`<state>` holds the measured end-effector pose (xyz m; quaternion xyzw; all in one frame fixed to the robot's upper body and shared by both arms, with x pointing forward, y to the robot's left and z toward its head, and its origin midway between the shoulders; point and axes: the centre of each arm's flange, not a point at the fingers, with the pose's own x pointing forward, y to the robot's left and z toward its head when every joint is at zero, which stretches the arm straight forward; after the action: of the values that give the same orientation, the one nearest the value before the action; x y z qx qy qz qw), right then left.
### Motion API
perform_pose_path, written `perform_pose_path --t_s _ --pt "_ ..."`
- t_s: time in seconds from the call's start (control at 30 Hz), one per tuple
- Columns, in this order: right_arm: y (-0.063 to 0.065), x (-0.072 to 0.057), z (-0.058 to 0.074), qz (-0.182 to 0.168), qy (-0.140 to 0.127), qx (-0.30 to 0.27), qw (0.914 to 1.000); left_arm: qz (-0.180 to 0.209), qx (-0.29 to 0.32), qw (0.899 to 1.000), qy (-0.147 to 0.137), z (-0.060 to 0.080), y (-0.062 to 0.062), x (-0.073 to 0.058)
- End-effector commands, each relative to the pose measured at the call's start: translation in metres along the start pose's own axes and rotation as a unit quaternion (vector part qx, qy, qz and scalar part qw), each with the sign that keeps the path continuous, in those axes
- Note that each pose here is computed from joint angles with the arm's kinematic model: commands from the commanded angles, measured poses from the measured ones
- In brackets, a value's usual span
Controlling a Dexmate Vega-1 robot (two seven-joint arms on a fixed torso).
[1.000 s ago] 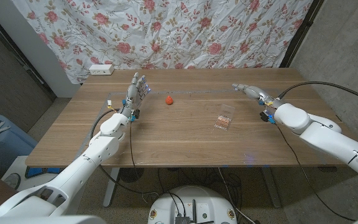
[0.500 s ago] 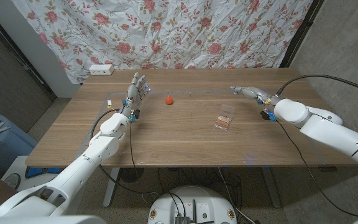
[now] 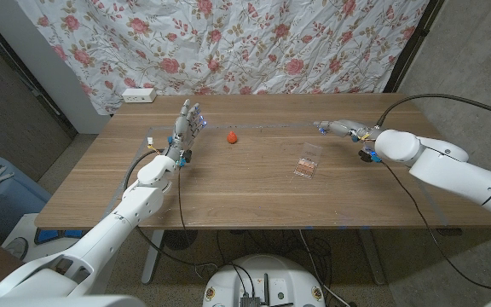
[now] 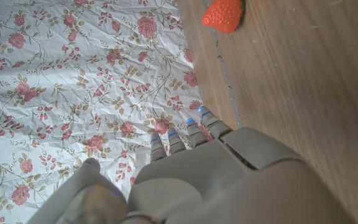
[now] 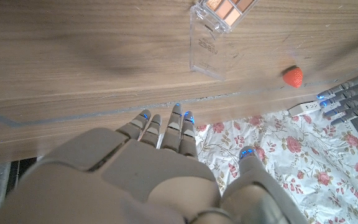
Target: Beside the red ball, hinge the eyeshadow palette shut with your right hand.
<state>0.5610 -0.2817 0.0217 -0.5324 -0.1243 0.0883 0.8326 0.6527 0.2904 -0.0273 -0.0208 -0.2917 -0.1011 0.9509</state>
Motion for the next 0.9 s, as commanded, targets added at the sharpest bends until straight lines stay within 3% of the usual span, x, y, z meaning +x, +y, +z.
perform_pose_path --t_s 0.03,0.37,0.9 --pt "-0.002 0.005 0.007 0.031 0.028 -0.038 0.9984 0.000 0.000 1.000 0.000 0.000 0.000 0.000" --pt "-0.003 0.010 0.013 0.067 0.043 -0.058 0.9951 0.001 0.000 1.000 0.000 0.000 0.000 0.000" --pt "0.004 0.019 0.025 0.104 0.042 -0.074 0.9909 0.001 0.000 1.000 0.000 0.000 0.000 0.000"
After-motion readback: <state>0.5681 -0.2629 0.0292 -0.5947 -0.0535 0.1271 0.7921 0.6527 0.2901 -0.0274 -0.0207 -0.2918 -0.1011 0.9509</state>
